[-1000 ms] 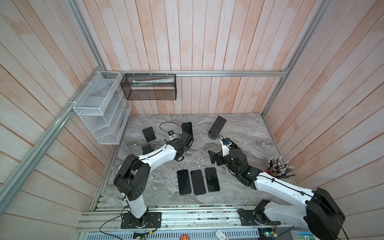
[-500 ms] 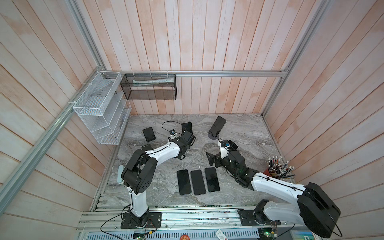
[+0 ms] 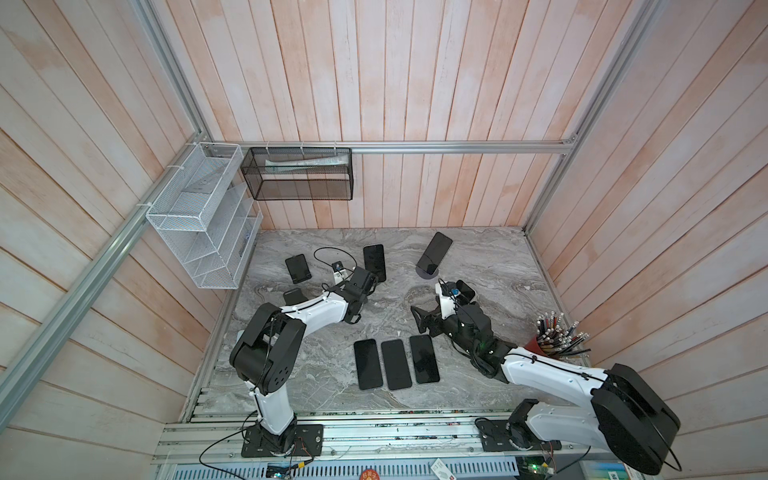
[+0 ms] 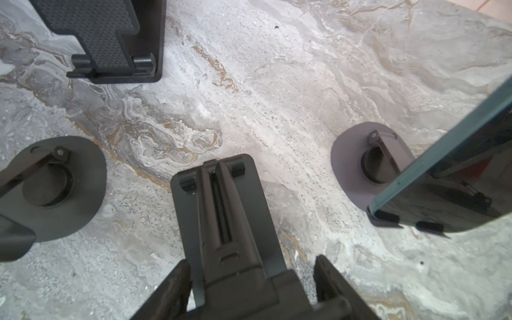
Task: Remove the phone from the phone stand
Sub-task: Pick up the phone stand from the center of the table.
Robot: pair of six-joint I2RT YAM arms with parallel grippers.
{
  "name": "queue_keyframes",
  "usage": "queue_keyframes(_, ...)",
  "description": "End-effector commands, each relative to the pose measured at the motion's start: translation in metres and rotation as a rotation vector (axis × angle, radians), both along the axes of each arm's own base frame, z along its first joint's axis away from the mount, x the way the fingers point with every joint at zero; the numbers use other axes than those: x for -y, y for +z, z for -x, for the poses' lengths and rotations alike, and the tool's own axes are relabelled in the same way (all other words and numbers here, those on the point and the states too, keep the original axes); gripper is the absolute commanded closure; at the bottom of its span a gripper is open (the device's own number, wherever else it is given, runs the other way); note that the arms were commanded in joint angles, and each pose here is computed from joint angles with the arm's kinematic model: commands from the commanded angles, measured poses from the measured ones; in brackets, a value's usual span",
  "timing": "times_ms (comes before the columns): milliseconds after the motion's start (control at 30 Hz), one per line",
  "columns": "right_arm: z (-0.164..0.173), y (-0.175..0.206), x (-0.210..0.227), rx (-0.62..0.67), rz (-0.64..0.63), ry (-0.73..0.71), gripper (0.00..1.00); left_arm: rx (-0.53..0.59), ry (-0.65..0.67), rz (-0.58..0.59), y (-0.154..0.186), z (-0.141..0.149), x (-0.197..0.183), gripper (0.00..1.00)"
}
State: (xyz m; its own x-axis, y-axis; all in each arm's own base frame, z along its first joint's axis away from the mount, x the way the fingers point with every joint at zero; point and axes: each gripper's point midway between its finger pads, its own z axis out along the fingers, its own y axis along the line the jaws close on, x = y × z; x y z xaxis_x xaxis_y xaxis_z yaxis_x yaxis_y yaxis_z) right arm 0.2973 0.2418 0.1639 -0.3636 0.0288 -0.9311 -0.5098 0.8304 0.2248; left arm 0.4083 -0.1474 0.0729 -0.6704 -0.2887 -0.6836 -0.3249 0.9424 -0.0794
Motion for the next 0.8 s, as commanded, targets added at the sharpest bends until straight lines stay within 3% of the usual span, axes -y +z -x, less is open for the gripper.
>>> queue_keyframes(0,0.002,0.004,0.001,0.020,-0.014,-0.002,0.08,0.064,-0.070,0.003,0.018,-0.009,0.002,0.38)
queue_keyframes(167,0.002,0.001,0.000,0.017,-0.009,-0.005,0.08,0.140,-0.108,0.035,0.039,-0.031,-0.013,0.39)
queue_keyframes(267,0.002,-0.001,-0.003,0.003,-0.014,0.005,0.08,0.196,-0.145,0.085,0.055,-0.058,-0.026,0.44)
queue_keyframes(400,0.003,0.002,-0.001,0.010,-0.019,0.001,0.08,0.211,-0.186,0.064,0.066,-0.104,-0.038,0.45)
queue_keyframes(600,0.003,0.001,0.002,0.004,-0.023,-0.015,0.08,0.155,-0.223,0.049,0.047,-0.149,-0.035,0.44)
queue_keyframes(767,0.003,0.002,0.003,0.009,-0.019,-0.020,0.08,0.054,-0.190,0.019,0.009,-0.164,-0.047,0.44)
